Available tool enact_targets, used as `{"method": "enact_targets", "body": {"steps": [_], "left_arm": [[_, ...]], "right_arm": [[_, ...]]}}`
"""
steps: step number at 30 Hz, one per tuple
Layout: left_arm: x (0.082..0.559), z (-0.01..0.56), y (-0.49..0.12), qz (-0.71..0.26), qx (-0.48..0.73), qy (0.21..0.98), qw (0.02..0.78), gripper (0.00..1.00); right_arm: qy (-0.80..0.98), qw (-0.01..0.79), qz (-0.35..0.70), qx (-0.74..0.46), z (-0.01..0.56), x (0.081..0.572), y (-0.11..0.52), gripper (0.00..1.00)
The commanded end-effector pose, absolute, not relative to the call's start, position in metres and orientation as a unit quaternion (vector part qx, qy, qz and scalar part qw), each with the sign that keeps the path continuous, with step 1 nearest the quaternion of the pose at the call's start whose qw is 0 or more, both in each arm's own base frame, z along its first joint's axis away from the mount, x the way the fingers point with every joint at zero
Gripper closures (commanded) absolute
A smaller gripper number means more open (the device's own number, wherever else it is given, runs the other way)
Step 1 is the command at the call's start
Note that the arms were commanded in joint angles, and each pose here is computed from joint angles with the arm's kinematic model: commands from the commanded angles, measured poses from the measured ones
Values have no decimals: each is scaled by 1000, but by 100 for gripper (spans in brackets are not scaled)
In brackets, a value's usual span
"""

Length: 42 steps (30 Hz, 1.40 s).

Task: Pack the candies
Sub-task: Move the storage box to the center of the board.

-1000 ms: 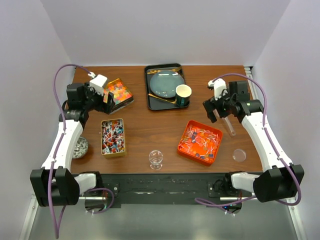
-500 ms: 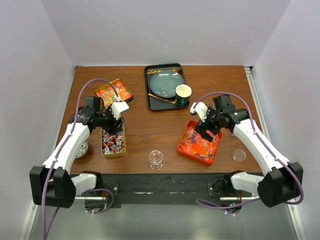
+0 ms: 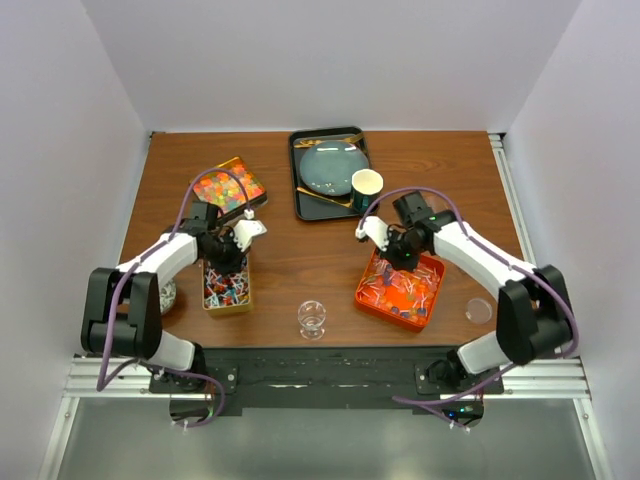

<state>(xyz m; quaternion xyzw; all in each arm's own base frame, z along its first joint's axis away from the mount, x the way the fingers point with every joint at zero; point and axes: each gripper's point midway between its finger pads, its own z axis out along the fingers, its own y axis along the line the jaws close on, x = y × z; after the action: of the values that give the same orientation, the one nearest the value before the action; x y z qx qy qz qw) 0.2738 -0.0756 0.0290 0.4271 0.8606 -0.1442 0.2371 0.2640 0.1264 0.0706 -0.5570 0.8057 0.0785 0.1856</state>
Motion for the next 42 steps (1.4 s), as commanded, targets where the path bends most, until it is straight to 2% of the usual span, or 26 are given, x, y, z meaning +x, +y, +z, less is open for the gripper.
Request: {"method": "enact_targets", "body": {"steps": [1, 15, 22, 28, 30, 31, 32, 35, 37, 38, 39, 40, 41, 42], "left_arm": [[299, 32, -93, -162, 427, 841, 292, 100], [334, 61, -183, -261, 417, 806, 329, 100], [347, 71, -240, -306, 418, 793, 320, 100], [352, 95, -248, -318, 396, 798, 326, 100], [346, 109, -236, -313, 395, 801, 323, 100], [346, 118, -233, -315, 392, 800, 327, 100], [340, 121, -226, -316, 384, 808, 315, 100], [338, 143, -200, -301, 355, 824, 323, 97], [347, 148, -170, -252, 320, 849, 336, 97], [347, 145, -159, -233, 307, 861, 331, 96], [350, 147, -144, -215, 291, 869, 337, 91], [350, 141, -132, -190, 275, 882, 333, 72], [348, 138, -126, -180, 269, 886, 331, 66], [345, 138, -122, -173, 266, 888, 334, 61]], "right_arm": [[786, 231, 73, -569, 74, 298, 159, 100], [763, 261, 84, -585, 69, 352, 217, 100], [757, 270, 90, -588, 74, 356, 232, 100], [758, 281, 89, -583, 118, 337, 218, 100], [756, 271, 103, -586, 133, 317, 211, 94], [755, 289, 98, -580, 150, 312, 204, 82], [761, 285, 93, -576, 151, 307, 196, 77], [785, 283, 76, -547, 155, 295, 166, 67], [809, 276, 48, -517, 151, 296, 140, 66], [820, 270, 37, -504, 145, 293, 127, 60], [830, 271, 24, -487, 144, 296, 116, 56], [842, 271, 15, -465, 142, 300, 101, 52], [848, 270, 9, -456, 139, 300, 94, 46], [849, 273, 3, -452, 138, 303, 89, 45]]}}
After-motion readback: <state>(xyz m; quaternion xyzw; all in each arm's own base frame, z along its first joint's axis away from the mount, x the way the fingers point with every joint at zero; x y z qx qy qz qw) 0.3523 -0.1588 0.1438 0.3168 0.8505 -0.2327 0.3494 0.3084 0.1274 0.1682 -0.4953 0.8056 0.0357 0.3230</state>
